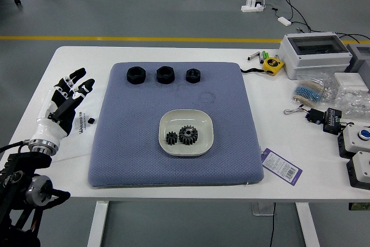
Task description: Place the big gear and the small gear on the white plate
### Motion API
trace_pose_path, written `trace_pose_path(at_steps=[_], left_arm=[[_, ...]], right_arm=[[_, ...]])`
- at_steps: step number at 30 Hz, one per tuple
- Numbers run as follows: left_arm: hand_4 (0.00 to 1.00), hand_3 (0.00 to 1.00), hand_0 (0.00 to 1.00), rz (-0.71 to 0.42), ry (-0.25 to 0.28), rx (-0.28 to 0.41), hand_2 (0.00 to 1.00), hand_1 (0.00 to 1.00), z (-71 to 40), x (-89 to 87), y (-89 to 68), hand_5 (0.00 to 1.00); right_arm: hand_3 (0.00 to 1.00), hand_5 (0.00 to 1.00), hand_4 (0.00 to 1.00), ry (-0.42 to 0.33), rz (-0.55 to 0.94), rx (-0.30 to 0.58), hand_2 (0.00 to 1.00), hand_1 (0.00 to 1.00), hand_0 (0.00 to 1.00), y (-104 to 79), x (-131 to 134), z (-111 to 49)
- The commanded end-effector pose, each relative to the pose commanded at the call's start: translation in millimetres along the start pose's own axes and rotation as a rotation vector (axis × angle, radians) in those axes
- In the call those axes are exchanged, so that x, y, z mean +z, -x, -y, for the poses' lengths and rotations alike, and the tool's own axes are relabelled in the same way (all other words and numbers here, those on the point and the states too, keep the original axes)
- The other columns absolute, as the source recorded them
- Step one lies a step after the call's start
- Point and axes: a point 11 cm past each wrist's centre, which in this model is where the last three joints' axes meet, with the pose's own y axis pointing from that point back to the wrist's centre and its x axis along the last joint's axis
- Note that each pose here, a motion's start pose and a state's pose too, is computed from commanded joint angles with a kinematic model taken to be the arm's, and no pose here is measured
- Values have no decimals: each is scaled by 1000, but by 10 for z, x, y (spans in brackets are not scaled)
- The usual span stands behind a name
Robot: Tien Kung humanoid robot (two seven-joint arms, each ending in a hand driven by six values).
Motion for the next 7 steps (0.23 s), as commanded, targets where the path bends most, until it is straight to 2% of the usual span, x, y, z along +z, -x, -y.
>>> trace_pose_path(at_steps=[1, 2, 7], left_arm=[[899, 755, 825, 0, -1, -2, 903, 827, -1, -2, 4, 294], [907, 811, 841, -2, -4, -5, 935, 854, -6, -16, 9, 461], [907, 811, 841, -28, -21, -1, 935, 854, -25, -71, 6, 461]], right_arm=[[588, 712, 845, 0, 0, 0, 725, 636, 639, 0, 0, 0], [588, 712, 845, -1, 1, 0, 725, 636, 639, 2, -2, 0], [588, 713, 845, -2, 1, 0, 725, 636, 639, 3, -6, 0]])
